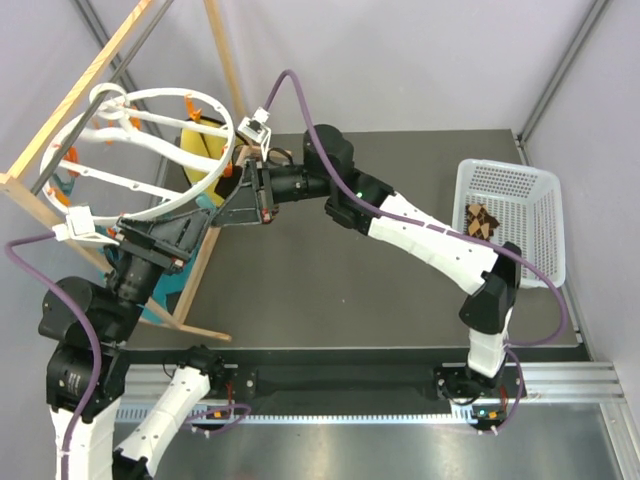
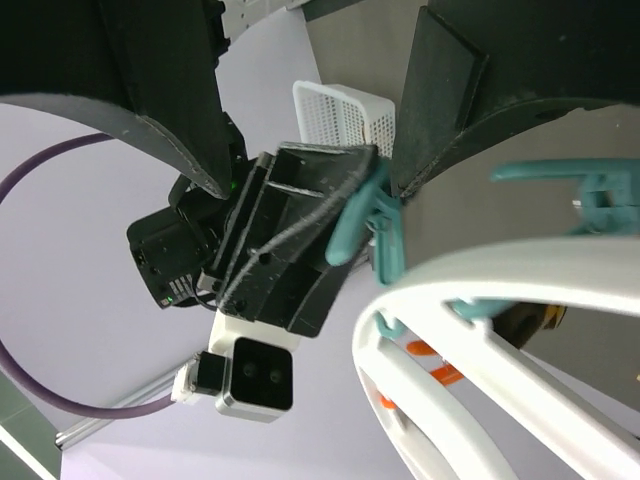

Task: Clip the socks to the hanger
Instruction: Open the clamp at the hanger, then adjust the sock in the bin.

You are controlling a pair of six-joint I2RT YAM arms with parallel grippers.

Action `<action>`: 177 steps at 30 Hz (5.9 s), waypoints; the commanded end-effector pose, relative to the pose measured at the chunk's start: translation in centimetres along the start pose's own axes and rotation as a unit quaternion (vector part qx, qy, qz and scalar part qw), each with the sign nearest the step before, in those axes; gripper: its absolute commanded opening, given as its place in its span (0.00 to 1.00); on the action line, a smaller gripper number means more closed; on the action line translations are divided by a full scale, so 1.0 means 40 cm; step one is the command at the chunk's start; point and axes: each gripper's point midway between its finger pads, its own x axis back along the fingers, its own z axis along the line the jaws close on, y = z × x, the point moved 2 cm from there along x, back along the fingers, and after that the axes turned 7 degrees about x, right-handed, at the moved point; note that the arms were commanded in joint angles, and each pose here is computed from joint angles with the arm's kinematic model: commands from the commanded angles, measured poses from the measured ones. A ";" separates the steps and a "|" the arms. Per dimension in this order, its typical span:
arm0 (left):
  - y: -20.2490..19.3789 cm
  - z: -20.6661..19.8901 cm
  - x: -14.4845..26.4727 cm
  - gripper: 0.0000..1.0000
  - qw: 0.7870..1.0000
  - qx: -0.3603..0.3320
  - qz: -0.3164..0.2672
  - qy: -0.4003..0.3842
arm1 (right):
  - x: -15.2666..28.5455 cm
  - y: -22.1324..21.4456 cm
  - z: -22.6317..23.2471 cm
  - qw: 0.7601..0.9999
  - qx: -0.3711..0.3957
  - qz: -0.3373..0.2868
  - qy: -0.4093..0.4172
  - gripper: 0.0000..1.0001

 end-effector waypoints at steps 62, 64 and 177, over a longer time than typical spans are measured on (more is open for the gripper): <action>0.014 -0.009 -0.079 0.00 0.998 -0.034 -0.023 -0.046 | 0.725 0.016 -0.166 0.827 0.030 -0.059 -0.559 0.58; 0.015 -0.012 -0.069 0.00 0.998 -0.040 -0.025 -0.047 | 0.916 0.011 -0.202 0.739 0.015 -0.098 -0.667 0.43; -0.010 -0.003 -0.073 0.00 0.997 -0.058 0.011 -0.040 | 1.662 -0.387 -0.778 0.466 -0.247 0.007 -0.849 0.51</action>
